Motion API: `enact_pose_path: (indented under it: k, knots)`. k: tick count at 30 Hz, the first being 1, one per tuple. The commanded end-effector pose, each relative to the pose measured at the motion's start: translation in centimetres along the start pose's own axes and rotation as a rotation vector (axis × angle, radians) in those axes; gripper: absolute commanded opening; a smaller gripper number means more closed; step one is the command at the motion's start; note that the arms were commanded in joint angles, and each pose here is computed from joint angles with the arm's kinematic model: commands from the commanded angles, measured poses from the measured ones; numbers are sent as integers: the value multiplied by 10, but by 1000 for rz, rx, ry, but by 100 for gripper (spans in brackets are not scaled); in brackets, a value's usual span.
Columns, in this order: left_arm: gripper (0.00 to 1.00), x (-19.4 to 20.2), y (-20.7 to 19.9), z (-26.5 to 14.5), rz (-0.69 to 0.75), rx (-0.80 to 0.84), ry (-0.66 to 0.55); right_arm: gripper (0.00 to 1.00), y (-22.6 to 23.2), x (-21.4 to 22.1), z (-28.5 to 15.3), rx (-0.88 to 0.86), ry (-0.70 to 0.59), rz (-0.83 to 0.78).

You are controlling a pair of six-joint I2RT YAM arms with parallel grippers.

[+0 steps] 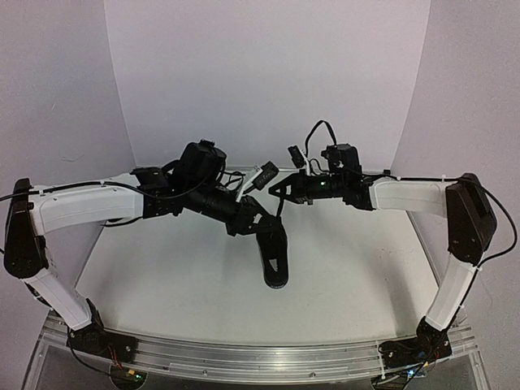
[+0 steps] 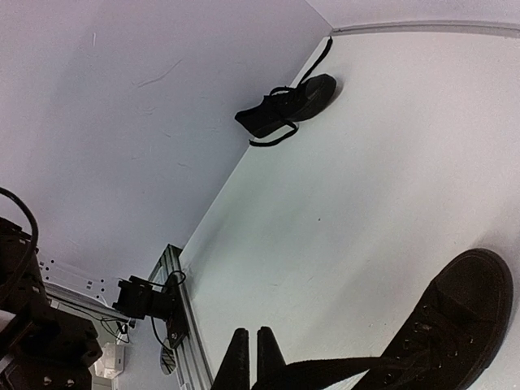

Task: Tie the shoes

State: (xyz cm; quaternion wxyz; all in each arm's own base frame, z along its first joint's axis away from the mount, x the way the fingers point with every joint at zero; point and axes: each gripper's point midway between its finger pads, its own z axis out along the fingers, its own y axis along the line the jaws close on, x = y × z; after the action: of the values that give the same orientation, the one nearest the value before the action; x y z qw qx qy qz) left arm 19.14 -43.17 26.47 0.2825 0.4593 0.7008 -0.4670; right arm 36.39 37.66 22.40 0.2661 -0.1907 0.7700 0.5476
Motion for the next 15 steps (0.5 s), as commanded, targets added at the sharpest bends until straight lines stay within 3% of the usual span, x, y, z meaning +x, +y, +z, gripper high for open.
enact_pose_path:
  k: [1,6,15]
  knots:
    - [0,5,-1,-2,61,7,0,5,30,-17,-2,-98,-24,-57]
    - [0,20,12,7,47,-20,41,8,32,-7,-6,-108,-2,-53]
    - [0,77,22,29,121,-80,298,7,42,30,-28,-126,83,-60]
